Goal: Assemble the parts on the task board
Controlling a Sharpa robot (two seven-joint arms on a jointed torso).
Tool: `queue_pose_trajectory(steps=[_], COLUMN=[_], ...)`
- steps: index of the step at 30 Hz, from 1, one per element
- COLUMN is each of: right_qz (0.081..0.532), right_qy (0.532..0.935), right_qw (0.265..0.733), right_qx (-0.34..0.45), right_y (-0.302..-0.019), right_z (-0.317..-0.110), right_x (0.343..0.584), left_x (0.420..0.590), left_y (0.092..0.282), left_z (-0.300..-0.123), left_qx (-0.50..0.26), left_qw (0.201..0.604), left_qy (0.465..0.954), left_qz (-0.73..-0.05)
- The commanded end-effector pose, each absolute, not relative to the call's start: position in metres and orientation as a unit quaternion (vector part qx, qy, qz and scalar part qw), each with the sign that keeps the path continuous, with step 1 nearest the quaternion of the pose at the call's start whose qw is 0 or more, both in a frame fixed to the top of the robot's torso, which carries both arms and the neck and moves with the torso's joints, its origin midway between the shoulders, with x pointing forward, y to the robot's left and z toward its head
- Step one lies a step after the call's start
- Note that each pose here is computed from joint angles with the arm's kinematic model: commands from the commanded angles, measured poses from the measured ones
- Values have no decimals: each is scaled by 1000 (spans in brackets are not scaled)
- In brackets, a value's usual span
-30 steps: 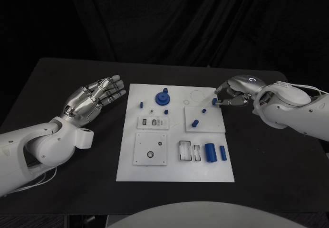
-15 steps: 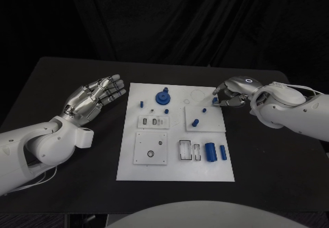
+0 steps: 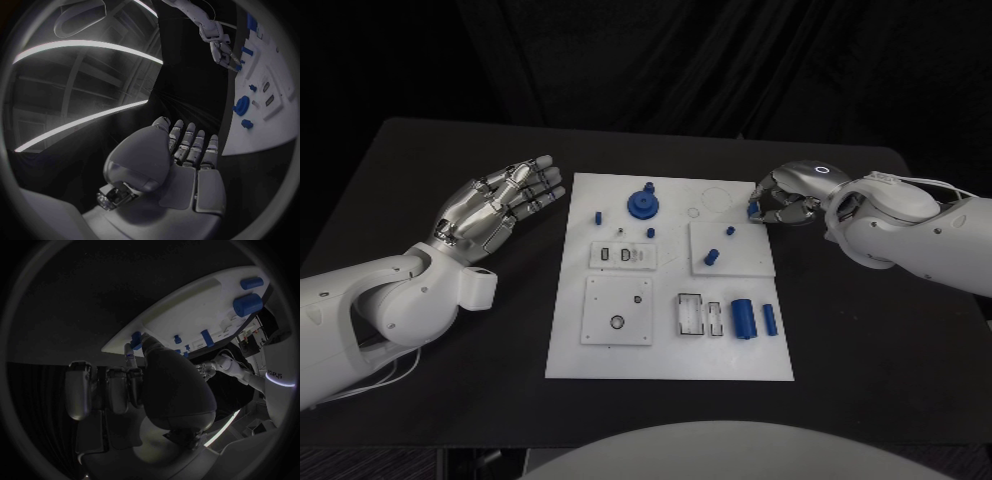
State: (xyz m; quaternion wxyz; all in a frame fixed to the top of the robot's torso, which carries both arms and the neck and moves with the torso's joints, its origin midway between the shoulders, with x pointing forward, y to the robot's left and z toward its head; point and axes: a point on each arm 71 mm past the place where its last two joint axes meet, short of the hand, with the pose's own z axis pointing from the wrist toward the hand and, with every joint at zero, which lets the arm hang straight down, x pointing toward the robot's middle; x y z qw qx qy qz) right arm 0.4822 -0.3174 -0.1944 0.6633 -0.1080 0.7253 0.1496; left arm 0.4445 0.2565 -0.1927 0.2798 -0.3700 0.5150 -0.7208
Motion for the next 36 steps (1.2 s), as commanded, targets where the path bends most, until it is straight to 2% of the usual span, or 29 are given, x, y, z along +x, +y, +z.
queue_pose_trajectory(steps=[1, 12, 24, 30, 36], right_qz=[140, 155, 193, 232, 277], right_qy=[731, 713, 657, 626, 626], right_qw=[660, 676, 721, 737, 717], right_qx=[-103, -108, -102, -105, -129], right_y=[-319, -316, -306, -270, -211], right_z=[-197, -195, -176, -148, -139], right_x=[483, 483, 469, 454, 437], left_x=[443, 443, 442, 443, 443], left_y=[256, 257, 260, 260, 257], left_z=[-192, -192, -193, -193, -194], left_qx=[-367, -367, -370, -370, -369], left_qw=[275, 275, 278, 279, 277], left_qy=[511, 511, 511, 512, 513], left_qz=[-728, -727, -725, -723, -724])
